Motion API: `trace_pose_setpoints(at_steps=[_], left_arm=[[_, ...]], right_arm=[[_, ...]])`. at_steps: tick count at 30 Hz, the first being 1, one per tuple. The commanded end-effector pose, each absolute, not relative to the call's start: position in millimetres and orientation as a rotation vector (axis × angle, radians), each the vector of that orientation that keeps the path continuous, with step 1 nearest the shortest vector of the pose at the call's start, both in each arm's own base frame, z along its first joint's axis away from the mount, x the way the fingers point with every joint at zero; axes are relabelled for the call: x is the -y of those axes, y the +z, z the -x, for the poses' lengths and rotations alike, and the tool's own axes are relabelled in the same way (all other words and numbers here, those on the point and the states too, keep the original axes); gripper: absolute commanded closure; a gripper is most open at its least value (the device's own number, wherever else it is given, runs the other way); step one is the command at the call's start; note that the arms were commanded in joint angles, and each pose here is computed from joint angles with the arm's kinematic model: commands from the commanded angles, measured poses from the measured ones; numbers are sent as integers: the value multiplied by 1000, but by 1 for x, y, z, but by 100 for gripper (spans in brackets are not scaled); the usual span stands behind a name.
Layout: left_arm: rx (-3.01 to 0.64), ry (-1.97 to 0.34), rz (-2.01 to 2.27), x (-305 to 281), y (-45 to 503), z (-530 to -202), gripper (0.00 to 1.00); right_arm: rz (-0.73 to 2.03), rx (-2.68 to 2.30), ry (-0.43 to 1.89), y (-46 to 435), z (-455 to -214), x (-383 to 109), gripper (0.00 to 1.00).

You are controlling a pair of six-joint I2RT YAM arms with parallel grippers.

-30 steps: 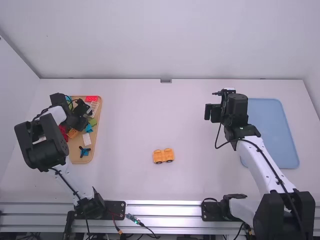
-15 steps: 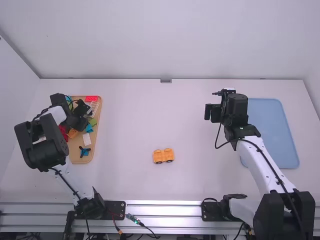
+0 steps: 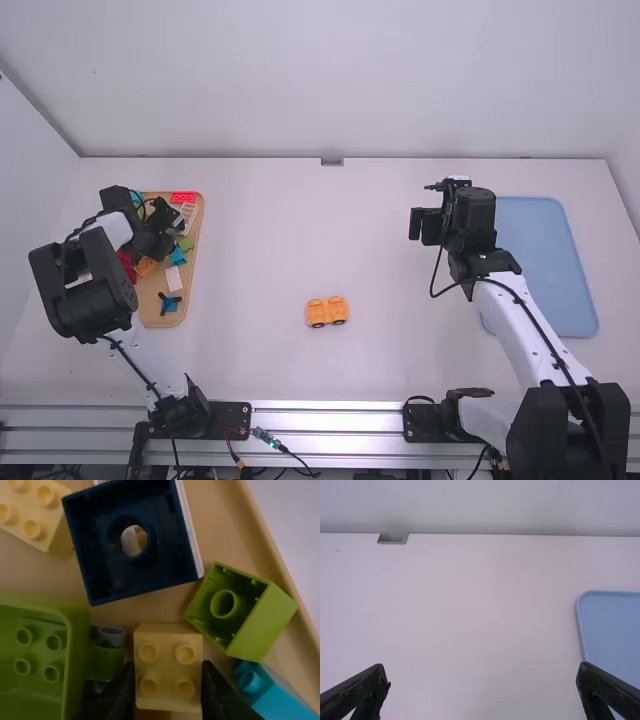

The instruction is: Assemble lego blocks to make yellow taxi

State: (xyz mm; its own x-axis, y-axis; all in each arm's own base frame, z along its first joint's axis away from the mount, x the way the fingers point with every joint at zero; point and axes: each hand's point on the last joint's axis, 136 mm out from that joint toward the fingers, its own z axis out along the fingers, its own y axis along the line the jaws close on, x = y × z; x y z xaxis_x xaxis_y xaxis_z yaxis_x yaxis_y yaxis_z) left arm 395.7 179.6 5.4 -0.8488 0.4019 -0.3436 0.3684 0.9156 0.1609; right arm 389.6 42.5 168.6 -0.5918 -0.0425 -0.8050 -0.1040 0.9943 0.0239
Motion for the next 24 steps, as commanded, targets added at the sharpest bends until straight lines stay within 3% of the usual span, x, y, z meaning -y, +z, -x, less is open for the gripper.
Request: trace_pose_setpoints(at_steps=[1, 10, 15, 19, 24], left_arm=[[-2686, 133, -413, -187, 24, -405, 98], [-2606, 126, -297, -167, 89, -413, 98], [-2498, 81, -442, -110, 119, -407, 98], [-2416, 62, -604, -49, 125, -391, 98], [-2277, -10, -1047, 50, 104, -340, 98]], right_arm=[[103, -2186, 86, 176, -393, -44, 1], [72, -2191, 75, 175, -394, -33, 1], [74, -2194, 74, 175, -393, -34, 1], [73, -2193, 75, 175, -393, -34, 1], [71, -2194, 77, 175, -393, -34, 1]])
